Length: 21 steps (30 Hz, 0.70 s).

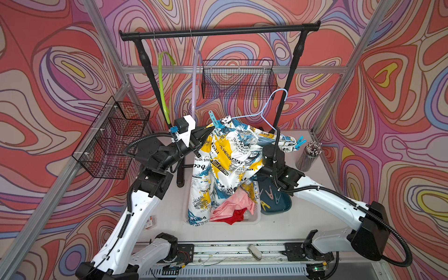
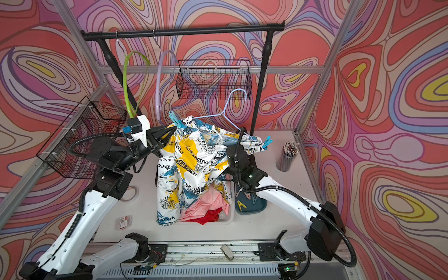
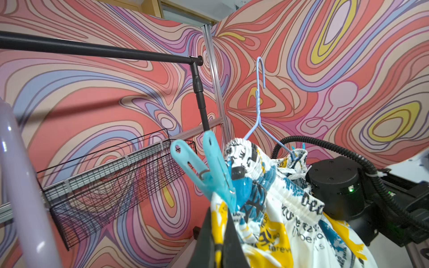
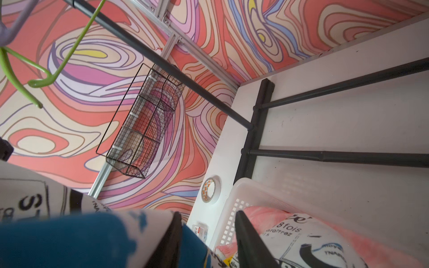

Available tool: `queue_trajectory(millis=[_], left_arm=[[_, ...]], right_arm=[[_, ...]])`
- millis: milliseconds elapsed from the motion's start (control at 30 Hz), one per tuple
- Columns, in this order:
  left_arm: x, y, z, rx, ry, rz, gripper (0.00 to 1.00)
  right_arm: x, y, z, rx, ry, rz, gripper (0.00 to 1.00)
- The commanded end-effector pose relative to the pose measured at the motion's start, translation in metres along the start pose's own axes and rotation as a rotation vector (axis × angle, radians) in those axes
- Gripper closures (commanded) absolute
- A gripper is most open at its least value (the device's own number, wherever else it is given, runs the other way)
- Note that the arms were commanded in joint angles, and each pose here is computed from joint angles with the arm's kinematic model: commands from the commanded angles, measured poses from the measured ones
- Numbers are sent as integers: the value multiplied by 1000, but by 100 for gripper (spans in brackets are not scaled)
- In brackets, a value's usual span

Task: Remove the clothespins securing shorts to the hanger
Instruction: Pick up the hanger from the clothesline.

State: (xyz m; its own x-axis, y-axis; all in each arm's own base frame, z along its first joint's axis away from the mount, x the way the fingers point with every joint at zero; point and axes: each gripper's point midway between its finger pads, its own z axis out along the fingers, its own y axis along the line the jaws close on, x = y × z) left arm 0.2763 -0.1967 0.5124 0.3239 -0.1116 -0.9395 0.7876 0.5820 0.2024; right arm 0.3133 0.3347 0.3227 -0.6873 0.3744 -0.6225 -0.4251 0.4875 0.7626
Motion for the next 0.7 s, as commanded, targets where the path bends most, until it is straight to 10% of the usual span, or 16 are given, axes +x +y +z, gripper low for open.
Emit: queue_trajectory(millis=[0,667], left_arm=[[-71,38,-10,-190,-266,131,100],[-2,113,-47,-437,-290,80,100]], right_arm=[[19,-8,-4,50,12,11,60],[38,-75,-32,307,-16,10,55]])
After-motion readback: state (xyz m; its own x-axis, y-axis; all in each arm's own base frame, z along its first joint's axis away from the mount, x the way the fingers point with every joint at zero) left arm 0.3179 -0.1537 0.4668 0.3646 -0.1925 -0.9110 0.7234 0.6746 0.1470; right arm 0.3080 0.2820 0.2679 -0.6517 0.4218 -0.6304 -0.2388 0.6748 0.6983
